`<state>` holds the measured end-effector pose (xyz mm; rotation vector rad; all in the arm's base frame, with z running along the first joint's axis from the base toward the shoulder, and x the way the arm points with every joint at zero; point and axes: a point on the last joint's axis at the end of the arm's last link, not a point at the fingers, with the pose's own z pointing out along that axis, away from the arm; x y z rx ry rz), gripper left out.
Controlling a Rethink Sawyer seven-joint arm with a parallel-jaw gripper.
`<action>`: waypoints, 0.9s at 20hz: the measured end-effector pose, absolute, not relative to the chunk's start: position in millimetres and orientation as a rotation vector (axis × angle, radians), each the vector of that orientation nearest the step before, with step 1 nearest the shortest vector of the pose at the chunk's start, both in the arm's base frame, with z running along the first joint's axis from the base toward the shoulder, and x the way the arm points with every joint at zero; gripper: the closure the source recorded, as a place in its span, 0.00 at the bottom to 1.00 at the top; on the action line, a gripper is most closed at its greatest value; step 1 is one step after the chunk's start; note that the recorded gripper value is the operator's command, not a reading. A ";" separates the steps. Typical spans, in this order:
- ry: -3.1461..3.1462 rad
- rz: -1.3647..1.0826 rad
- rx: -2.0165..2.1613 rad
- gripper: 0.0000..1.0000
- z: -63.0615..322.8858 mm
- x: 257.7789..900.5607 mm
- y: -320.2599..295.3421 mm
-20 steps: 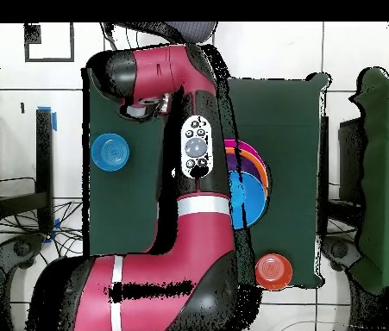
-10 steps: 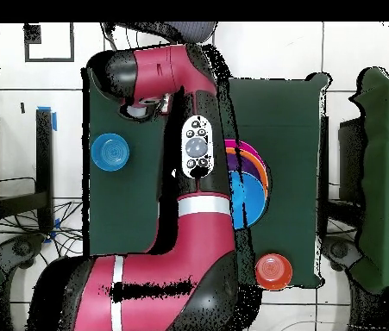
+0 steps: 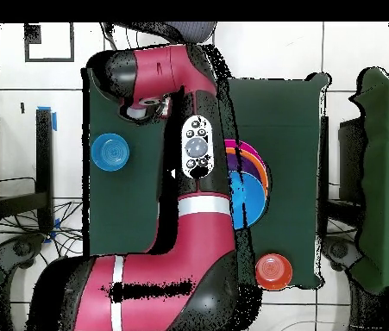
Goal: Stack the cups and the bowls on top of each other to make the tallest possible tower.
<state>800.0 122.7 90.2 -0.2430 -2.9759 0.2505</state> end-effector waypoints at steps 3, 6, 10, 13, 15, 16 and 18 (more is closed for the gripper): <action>-2.954 0.254 -0.243 0.00 91.4 797.2 122.6; -2.941 0.257 -0.244 0.00 92.6 795.8 122.9; -2.929 0.259 -0.244 0.00 94.9 794.9 123.5; -2.930 0.252 -0.245 0.00 96.2 795.3 124.7; -2.931 0.240 -0.248 0.00 97.8 795.9 126.2; -2.931 0.234 -0.250 0.00 98.6 796.2 127.1; -2.932 0.217 -0.254 0.00 100.6 796.9 129.3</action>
